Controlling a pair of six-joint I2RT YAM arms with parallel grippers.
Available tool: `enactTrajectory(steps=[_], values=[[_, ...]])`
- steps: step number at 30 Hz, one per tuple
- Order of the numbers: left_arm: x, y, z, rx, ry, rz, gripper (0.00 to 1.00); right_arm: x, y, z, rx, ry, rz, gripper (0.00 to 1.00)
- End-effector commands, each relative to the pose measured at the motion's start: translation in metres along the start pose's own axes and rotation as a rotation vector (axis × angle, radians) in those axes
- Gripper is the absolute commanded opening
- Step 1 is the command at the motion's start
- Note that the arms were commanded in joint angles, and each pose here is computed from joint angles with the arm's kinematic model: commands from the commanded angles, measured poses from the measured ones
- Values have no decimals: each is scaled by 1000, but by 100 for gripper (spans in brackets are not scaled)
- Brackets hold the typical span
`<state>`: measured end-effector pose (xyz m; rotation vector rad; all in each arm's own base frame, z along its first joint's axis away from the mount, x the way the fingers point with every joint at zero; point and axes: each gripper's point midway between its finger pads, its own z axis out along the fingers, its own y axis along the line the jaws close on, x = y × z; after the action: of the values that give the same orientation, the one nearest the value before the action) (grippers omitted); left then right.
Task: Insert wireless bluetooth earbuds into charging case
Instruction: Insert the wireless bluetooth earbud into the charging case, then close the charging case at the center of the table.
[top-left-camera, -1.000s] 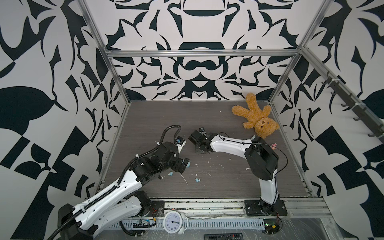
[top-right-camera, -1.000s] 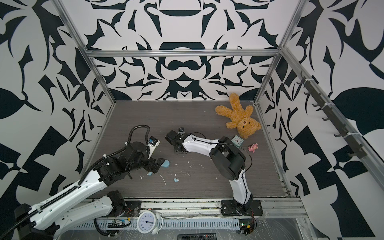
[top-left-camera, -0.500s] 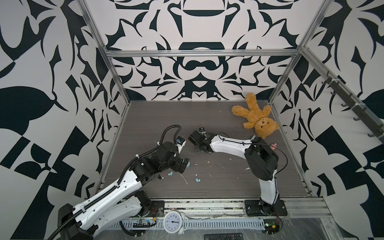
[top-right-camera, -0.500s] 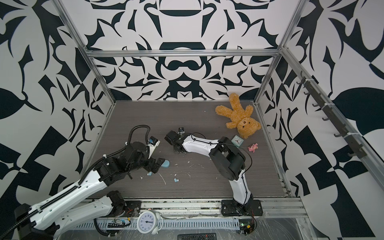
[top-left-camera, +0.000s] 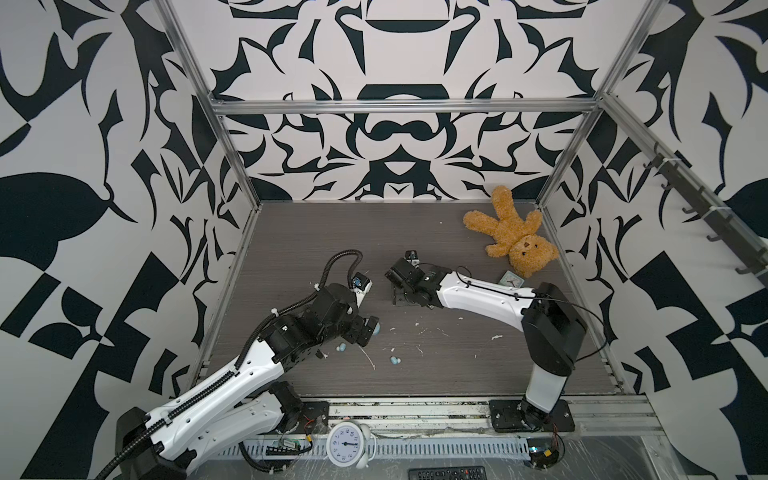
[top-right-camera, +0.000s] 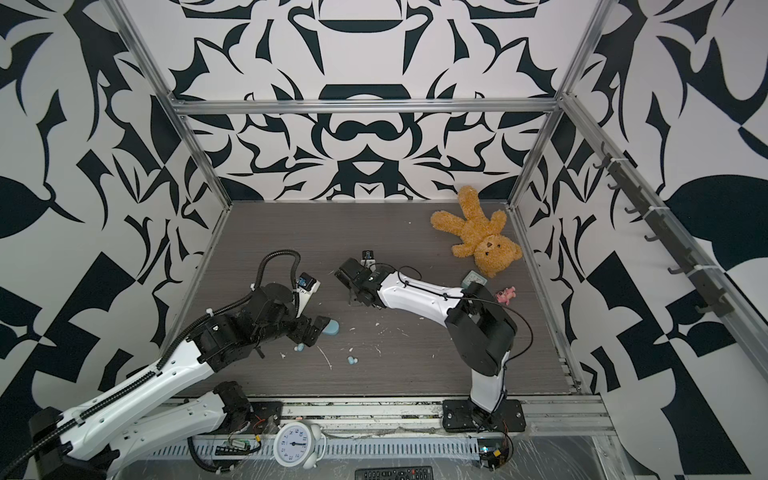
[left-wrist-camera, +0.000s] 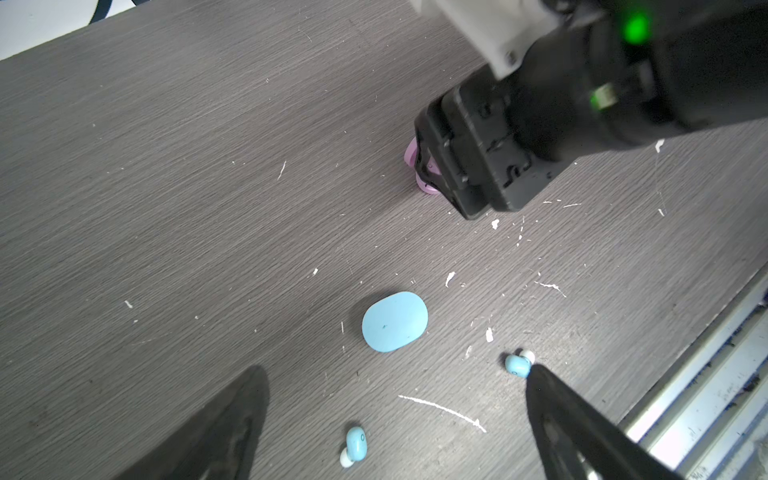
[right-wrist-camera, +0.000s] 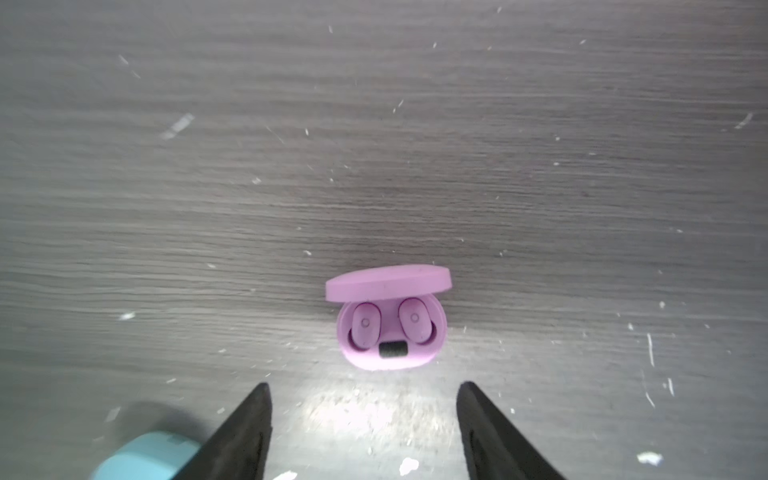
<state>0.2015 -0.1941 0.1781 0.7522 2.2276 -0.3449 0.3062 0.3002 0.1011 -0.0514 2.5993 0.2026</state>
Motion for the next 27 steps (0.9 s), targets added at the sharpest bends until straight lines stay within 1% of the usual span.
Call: enactTrajectory(steps=[1, 2, 3, 6, 10, 14, 16, 17, 20, 22, 27], values=[[-1, 1, -2, -5, -10, -4, 99, -5, 2, -26, -77, -46, 3, 88], [-2, 0, -3, -1, -15, -8, 99, -5, -1, -31, -88, -58, 7, 99], [-2, 0, -5, 3, -22, -13, 99, -4, -6, -36, -92, -71, 11, 100], [-4, 2, -9, -3, -46, -36, 99, 2, -20, -46, -95, -98, 1, 99], [-8, 9, -13, -35, -76, -57, 99, 12, -30, -46, -100, -109, -65, 100], [-8, 11, -11, -47, -76, -55, 99, 2, -2, -54, -206, -111, -152, 100], [-7, 11, -9, -51, -54, -50, 99, -8, 4, -55, -205, -109, -170, 100], [-6, 11, -8, -54, -42, -41, 99, -10, 10, -53, -233, -84, -186, 99], [-4, 12, -7, -58, -27, -34, 99, -23, 12, -43, -253, -53, -206, 100], [-3, 12, -7, -57, -33, -33, 99, -29, 17, -37, -308, -31, -225, 100], [-3, 11, -7, -56, -37, -27, 99, -37, 19, -15, -354, 20, -246, 100]])
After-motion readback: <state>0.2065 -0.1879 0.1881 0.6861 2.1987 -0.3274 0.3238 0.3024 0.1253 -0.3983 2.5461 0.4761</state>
